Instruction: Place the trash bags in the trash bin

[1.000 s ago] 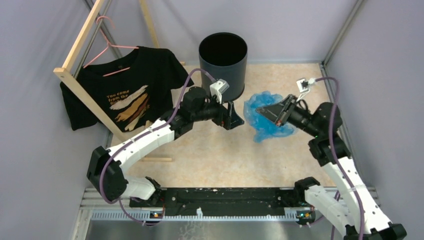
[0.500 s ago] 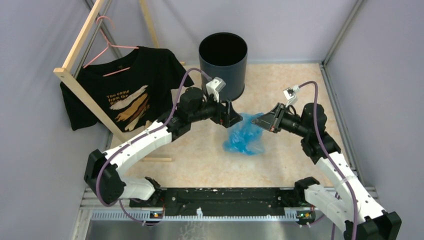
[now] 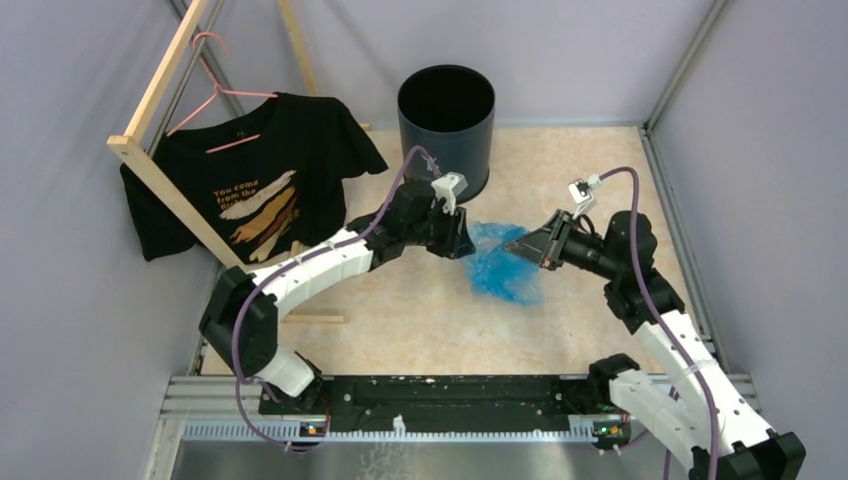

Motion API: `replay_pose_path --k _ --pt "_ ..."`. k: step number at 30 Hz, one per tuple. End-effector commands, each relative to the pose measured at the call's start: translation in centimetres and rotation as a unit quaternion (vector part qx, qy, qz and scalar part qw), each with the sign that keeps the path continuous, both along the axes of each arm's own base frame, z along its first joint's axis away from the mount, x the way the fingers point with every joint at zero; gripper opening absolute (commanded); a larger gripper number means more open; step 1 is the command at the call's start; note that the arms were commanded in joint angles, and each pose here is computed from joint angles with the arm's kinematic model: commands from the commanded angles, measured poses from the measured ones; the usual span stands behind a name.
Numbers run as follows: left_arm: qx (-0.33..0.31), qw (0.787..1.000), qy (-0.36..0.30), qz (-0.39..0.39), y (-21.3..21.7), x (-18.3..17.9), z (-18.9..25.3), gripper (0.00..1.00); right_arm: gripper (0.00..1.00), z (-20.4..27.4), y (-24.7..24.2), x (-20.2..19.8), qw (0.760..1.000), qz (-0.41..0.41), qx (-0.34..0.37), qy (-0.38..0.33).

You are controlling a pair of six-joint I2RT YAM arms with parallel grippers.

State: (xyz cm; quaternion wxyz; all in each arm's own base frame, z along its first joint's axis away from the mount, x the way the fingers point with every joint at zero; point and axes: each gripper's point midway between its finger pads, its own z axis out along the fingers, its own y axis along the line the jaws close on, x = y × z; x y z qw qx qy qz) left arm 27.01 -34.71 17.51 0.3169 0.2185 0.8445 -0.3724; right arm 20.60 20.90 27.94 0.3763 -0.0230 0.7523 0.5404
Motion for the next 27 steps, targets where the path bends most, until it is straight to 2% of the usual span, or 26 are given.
replay_pose_path --k 1,3,6,10,13,17,20,24,26,27 --pt "-0.01 0.996 -0.084 0.037 0.9 1.9 5.3 0.36 0.0 0.6 -0.1 -0.6 1.0 0.002 -0.01 -0.022" --pt "-0.012 0.992 -0.112 0.052 1.8 2.2 6.9 0.26 0.0 0.1 -0.4 -0.5 1.0 -0.008 -0.02 -0.019" --pt "-0.051 0.983 -0.171 0.042 2.4 1.4 10.6 0.15 0.0 -0.9 -1.1 -0.1 0.999 -0.03 -0.042 -0.01" --pt "-0.127 0.966 -0.223 -0.024 1.9 -1.6 14.8 0.09 0.0 -2.2 -2.0 0.1 0.996 -0.055 -0.068 -0.004" --pt "-0.162 0.961 -0.217 -0.057 1.4 -3.4 16.3 0.04 0.0 -3.3 -2.3 -0.5 0.995 -0.055 -0.078 0.001" --pt "-0.175 0.968 -0.173 -0.048 1.6 -4.2 16.1 0.0 0.01 -3.8 -2.6 -1.4 0.996 -0.055 -0.074 -0.003" --pt "-0.187 0.972 -0.14 -0.038 1.7 -4.7 15.6 0.0 0.15 -3.5 -2.1 -2.2 0.998 -0.032 -0.058 -0.01" --pt "-0.191 0.975 -0.114 -0.03 1.9 -5.1 14.5 0.0 0.25 -3.9 -2.2 -2.8 0.997 -0.025 -0.068 -0.009" --pt "-0.186 0.977 -0.109 -0.015 2.3 -5.0 14.0 0.0 0.37 -4.6 -2.6 -3.0 0.997 -0.034 -0.076 -0.004" --pt "-0.184 0.977 -0.106 -0.008 2.5 -4.9 13.8 0.0 0.49 -5.0 -2.7 -3.1 0.997 -0.038 -0.073 0.003"
